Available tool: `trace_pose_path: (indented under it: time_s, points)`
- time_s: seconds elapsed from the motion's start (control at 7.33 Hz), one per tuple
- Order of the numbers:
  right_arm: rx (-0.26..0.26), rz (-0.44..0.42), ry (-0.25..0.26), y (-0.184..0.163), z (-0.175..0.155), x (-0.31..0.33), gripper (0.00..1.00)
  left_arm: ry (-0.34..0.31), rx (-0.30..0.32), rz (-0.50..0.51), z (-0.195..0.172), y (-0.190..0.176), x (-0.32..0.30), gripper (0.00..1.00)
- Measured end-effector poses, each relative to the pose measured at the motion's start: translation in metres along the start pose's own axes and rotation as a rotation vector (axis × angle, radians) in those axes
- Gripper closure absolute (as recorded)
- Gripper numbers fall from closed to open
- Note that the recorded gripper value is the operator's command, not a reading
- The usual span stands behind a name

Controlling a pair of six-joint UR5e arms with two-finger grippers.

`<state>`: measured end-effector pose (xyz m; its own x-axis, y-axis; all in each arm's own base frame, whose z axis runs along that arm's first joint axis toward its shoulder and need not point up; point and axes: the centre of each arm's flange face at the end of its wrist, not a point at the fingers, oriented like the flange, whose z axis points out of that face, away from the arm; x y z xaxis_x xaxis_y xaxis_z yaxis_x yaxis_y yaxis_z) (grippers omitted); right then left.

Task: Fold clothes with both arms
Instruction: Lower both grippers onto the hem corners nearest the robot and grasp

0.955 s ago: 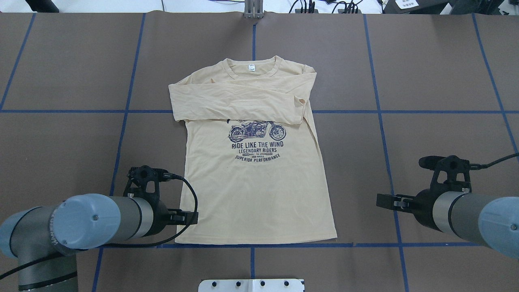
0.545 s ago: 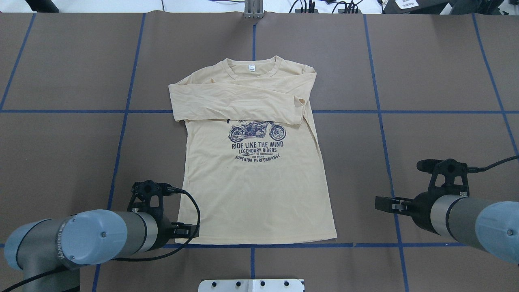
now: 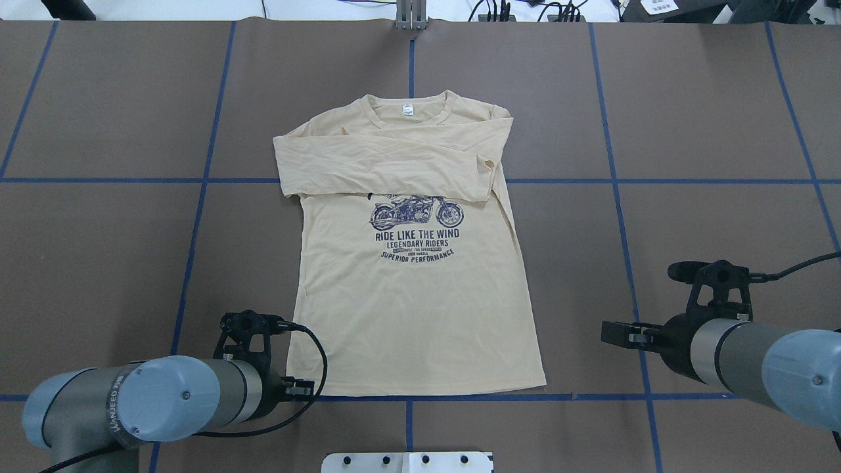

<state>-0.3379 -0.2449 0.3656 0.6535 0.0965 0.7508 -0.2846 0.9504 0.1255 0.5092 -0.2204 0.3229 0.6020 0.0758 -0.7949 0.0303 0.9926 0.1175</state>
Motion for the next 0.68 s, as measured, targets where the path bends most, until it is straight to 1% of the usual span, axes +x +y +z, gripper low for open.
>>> trace_pose_path:
  time_s: [0.14, 0.55, 0.68]
  points:
    - [-0.001, -0.001, 0.000, 0.0007, 0.0002, -0.0003, 0.00, -0.005, -0.001, 0.002, 0.0028, 0.0001, -0.0005, 0.47]
    - [-0.002, -0.002, -0.001, 0.0014, 0.0004, -0.0006, 0.00, -0.017, -0.005, 0.002, 0.0096, 0.0002, -0.0022, 0.59]
    - [-0.003, -0.003, -0.001, 0.0020, 0.0005, -0.0008, 0.00, -0.022, -0.005, 0.001, 0.0119, 0.0003, -0.0030, 0.61]
